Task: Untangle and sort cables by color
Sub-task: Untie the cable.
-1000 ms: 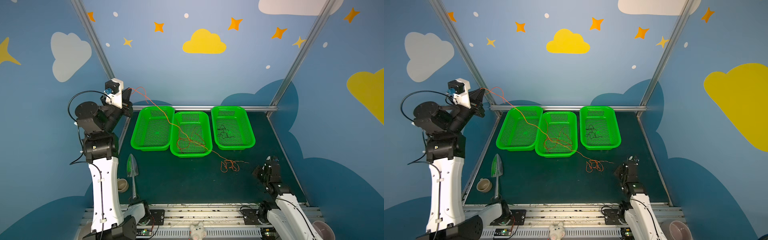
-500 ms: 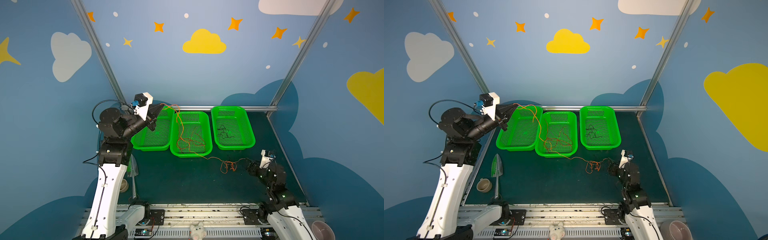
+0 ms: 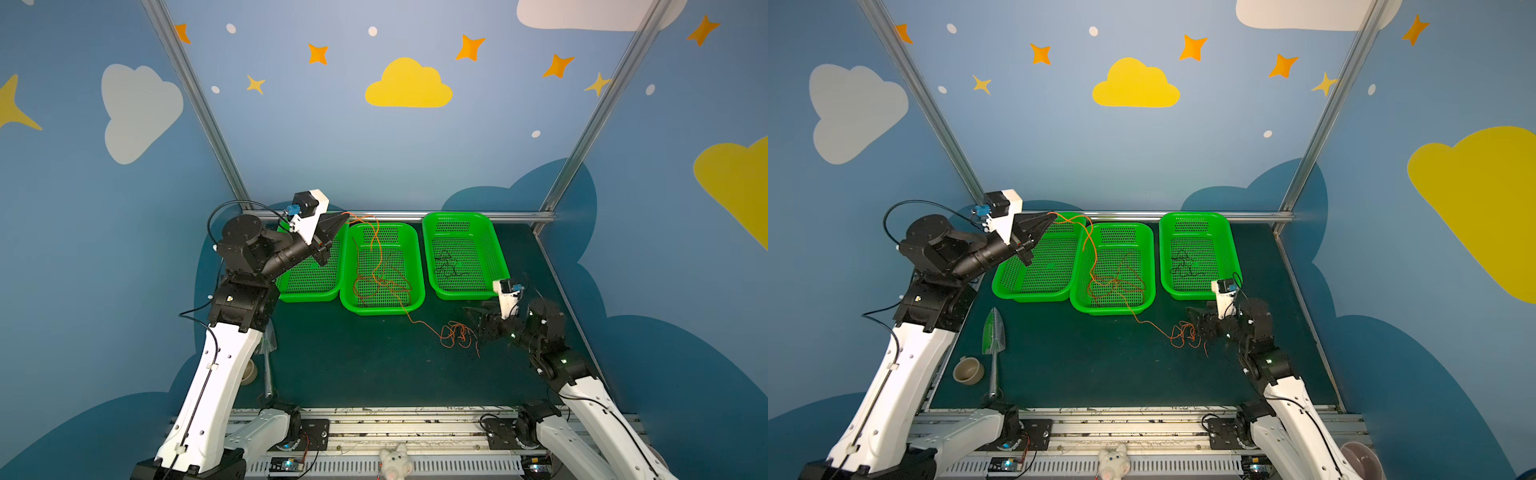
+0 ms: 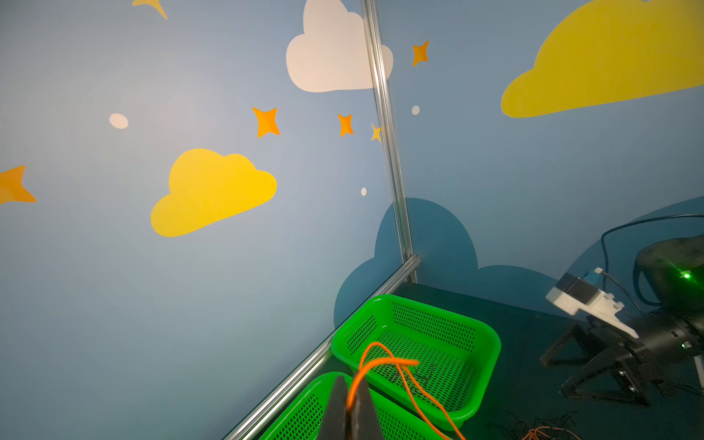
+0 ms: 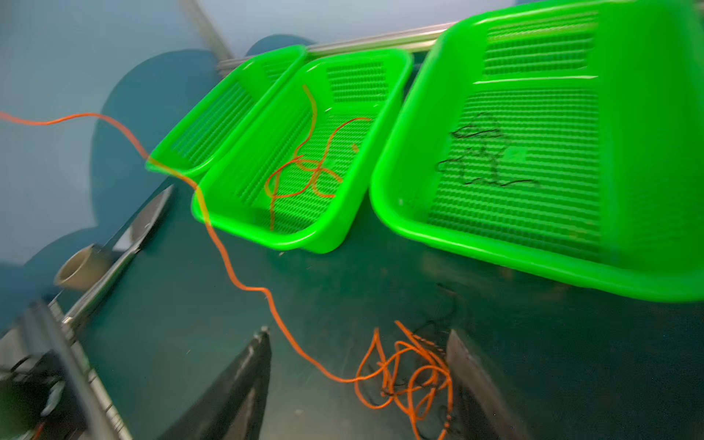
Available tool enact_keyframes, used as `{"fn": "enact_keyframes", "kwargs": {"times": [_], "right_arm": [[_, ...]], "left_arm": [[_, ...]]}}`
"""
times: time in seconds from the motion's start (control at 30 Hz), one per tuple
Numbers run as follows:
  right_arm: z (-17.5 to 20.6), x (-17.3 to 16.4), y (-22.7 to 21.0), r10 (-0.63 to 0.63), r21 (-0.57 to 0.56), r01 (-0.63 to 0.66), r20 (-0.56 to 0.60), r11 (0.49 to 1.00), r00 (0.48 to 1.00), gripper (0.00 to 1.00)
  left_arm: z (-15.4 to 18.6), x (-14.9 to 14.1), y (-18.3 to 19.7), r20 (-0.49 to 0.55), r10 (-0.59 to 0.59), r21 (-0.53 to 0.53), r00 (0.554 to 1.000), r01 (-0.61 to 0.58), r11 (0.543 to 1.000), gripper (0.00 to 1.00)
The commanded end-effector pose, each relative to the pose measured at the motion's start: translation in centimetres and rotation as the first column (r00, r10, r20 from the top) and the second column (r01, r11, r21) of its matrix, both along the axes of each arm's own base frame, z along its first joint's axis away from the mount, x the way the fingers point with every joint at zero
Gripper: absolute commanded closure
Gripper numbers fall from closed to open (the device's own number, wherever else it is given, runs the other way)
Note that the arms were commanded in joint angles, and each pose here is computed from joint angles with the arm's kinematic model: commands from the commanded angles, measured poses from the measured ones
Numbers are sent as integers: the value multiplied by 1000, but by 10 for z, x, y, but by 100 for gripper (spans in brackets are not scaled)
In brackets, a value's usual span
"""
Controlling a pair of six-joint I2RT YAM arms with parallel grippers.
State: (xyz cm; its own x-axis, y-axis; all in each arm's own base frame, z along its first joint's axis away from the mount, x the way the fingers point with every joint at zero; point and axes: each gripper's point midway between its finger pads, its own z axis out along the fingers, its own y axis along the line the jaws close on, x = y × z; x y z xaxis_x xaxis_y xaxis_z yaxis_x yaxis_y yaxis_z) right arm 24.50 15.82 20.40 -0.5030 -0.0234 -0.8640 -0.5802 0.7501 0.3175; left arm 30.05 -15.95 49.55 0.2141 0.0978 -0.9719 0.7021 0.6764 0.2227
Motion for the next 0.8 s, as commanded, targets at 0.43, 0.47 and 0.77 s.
{"fn": "enact_keyframes", "kwargs": {"times": [0.43,0.47,0.77], "right_arm": [[-34,17,118,426,-160,-430,-60,889,903,25],[-37,17,121,438,-157,-445,-75,882,896,25],[-64,16,161,544,-120,-561,-149,819,826,34]], "left_arm": [[24,-10,-28,72,-67,32,995,65,997,97],[25,-10,-29,75,-68,34,995,66,997,97],[31,-8,-35,91,-76,43,993,72,996,97]]}}
